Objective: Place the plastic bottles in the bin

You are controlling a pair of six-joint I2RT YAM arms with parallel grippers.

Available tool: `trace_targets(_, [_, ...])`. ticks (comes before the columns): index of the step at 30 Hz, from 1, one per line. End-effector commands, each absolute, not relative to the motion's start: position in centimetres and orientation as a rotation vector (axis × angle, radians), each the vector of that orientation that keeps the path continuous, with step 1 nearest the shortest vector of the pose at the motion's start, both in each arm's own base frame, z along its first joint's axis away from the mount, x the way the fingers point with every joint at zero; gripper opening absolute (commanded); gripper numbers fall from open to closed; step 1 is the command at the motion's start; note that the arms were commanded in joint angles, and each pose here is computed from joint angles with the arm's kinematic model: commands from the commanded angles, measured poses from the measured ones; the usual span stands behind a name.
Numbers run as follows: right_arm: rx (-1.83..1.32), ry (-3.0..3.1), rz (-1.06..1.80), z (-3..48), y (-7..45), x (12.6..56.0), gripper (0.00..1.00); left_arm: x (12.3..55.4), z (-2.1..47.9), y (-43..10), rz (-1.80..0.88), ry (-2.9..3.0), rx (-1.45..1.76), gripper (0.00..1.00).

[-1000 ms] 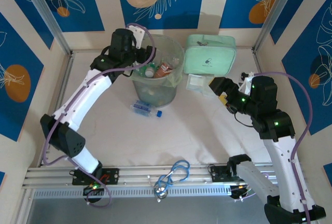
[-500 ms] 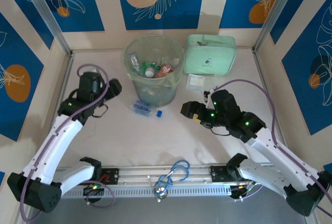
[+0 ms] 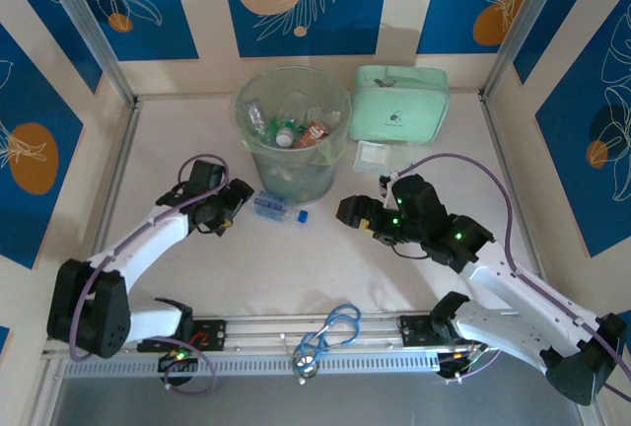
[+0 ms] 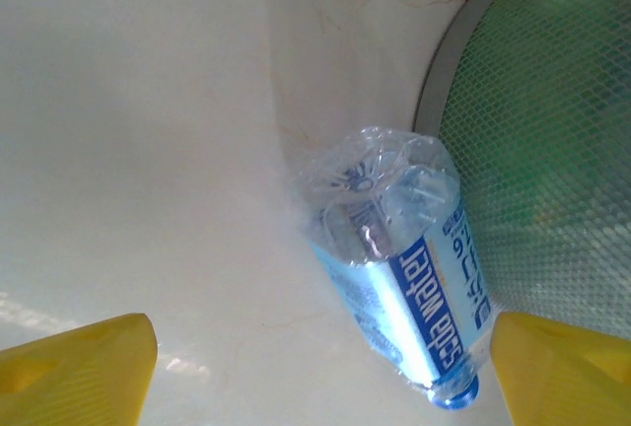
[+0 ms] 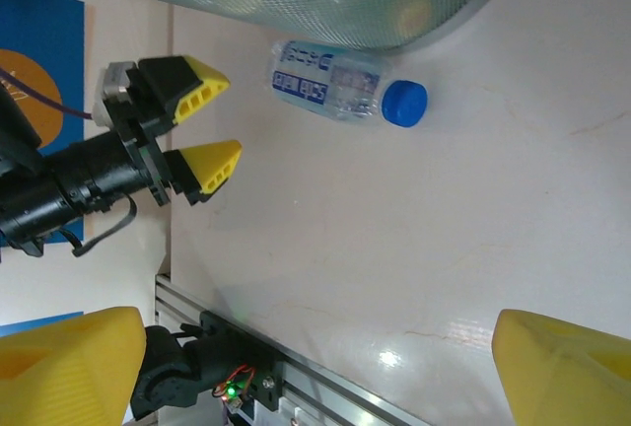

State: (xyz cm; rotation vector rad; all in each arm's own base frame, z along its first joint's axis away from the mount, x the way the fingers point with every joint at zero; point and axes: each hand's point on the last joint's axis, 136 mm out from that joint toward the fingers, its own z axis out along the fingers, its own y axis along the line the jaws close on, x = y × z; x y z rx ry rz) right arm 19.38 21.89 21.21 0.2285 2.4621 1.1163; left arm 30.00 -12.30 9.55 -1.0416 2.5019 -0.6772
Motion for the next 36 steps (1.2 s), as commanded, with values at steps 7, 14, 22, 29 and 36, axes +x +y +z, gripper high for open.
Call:
trace_targets(7, [0.239,2.461,1.163,20.8,22.3,19.2,0.91,33.8,9.7,-14.3,-0.809,2.472,-1.098,0.88])
trace_targets(14, [0.248,2.46,1.169,20.6,22.5,19.3,0.91,33.8,8.1,-15.1,-0.819,2.484,-1.237,0.87])
trace_targets(22, [0.261,2.445,1.134,21.0,21.7,19.3,0.9,33.9,6.3,-16.2,-0.764,2.553,-1.279,0.83])
trace_targets(29, [0.266,2.432,1.115,21.5,21.2,19.2,0.9,32.9,5.3,-16.2,-0.657,2.616,-1.291,0.75])
trace_targets(36, [0.258,2.411,1.11,22.4,21.0,19.3,0.9,31.6,4.0,-16.3,-0.604,2.693,-1.256,0.68])
